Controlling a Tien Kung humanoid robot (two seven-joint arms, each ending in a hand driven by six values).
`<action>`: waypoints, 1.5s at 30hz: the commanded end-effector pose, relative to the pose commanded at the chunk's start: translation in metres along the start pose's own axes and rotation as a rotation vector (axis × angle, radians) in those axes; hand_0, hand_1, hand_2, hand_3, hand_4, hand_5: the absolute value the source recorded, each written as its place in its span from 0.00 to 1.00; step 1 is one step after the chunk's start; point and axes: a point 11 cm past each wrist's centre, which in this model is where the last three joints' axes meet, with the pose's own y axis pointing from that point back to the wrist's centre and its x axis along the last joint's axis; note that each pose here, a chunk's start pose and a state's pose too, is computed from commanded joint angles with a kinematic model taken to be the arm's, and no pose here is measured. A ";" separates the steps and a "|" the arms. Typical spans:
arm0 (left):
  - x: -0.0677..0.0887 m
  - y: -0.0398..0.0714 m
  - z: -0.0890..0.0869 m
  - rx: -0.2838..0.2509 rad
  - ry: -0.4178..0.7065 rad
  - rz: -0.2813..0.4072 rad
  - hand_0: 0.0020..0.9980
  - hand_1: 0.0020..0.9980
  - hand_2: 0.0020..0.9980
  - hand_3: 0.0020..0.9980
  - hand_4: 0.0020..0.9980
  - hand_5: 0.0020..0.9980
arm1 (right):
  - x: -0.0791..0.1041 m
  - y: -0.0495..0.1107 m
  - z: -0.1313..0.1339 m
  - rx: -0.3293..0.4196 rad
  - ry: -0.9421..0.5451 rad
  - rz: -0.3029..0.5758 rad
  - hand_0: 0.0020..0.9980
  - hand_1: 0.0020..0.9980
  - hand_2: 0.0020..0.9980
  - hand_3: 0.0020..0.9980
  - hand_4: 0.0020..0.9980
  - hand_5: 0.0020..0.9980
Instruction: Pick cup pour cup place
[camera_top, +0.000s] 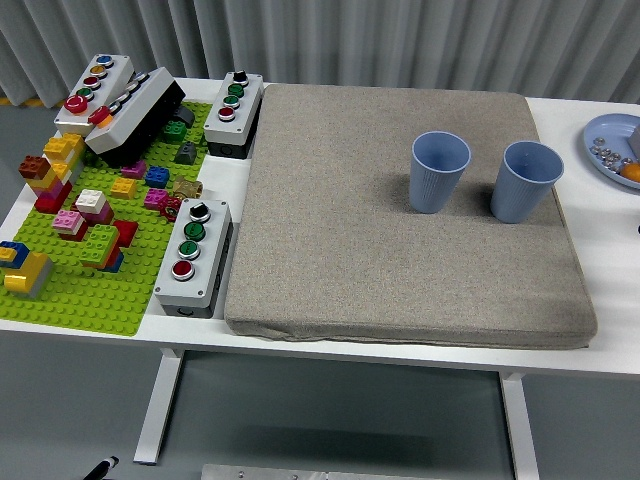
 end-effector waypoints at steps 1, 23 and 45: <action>0.000 0.000 0.000 0.001 -0.001 0.000 0.83 0.81 0.89 0.79 0.64 0.99 | 0.000 0.000 0.000 0.000 -0.001 0.001 0.88 0.77 0.77 0.78 0.79 1.00; 0.000 0.000 0.000 0.002 -0.001 0.000 0.83 0.81 0.89 0.78 0.64 1.00 | 0.002 -0.001 -0.003 0.006 -0.004 0.003 0.89 0.77 0.77 0.78 0.79 1.00; -0.001 0.000 -0.005 0.010 0.008 0.000 0.83 0.81 0.89 0.79 0.64 0.99 | -0.005 0.001 0.002 -0.003 0.002 -0.015 0.89 0.77 0.77 0.78 0.79 1.00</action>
